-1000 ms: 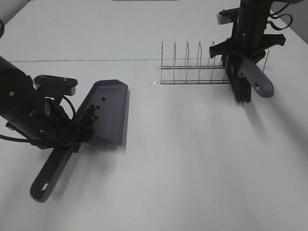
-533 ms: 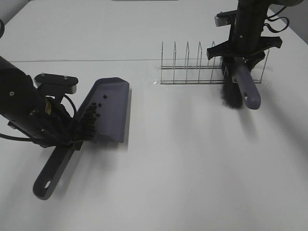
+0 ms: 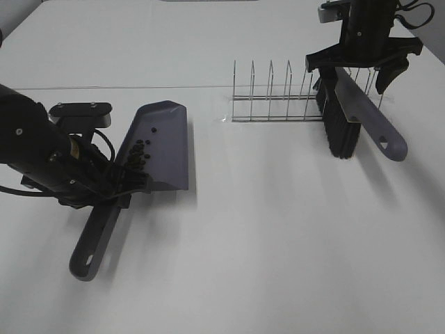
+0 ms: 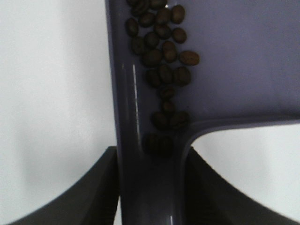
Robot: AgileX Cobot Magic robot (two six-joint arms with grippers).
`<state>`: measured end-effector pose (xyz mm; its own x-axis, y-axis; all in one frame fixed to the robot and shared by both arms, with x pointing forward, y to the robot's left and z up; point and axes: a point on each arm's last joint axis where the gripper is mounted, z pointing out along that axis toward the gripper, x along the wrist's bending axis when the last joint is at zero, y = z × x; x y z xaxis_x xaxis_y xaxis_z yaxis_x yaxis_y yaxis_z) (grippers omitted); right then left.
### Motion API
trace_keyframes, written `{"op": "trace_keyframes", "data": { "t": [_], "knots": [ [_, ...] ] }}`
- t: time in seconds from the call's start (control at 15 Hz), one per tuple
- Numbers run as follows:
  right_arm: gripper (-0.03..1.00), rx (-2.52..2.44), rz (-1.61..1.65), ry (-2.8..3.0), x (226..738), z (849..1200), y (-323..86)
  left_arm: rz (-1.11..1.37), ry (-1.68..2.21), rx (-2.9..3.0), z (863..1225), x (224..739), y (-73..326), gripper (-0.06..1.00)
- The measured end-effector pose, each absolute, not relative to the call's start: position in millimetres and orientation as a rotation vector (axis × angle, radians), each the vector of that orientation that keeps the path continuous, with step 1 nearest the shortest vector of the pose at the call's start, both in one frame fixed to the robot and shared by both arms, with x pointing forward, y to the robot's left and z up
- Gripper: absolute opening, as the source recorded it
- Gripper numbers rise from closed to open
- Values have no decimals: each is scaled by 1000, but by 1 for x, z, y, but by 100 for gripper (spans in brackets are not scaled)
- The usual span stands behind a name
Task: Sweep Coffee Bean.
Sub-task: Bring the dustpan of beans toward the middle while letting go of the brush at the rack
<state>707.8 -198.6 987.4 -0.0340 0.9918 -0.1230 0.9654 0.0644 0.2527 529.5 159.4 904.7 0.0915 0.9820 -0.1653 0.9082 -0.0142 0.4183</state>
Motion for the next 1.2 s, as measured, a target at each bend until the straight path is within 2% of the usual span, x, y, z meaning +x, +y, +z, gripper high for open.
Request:
{"op": "trace_keyframes", "data": {
  "t": [0.33,0.6,0.93,1.0,1.2],
  "knots": [
    [78,1980,210,2059,700,1017,-199,212,1875,1998,888,528,155,38],
    [78,1985,214,2059,698,1020,-199,203,1829,2035,883,535,136,38],
    [78,1985,212,2060,698,1020,-199,189,1849,2053,879,539,133,38],
    [78,1985,212,2060,698,1020,-199,186,1853,2053,878,539,133,39],
    [78,1985,212,2060,698,1020,-199,164,1889,2061,878,536,133,54]
  ]
}}
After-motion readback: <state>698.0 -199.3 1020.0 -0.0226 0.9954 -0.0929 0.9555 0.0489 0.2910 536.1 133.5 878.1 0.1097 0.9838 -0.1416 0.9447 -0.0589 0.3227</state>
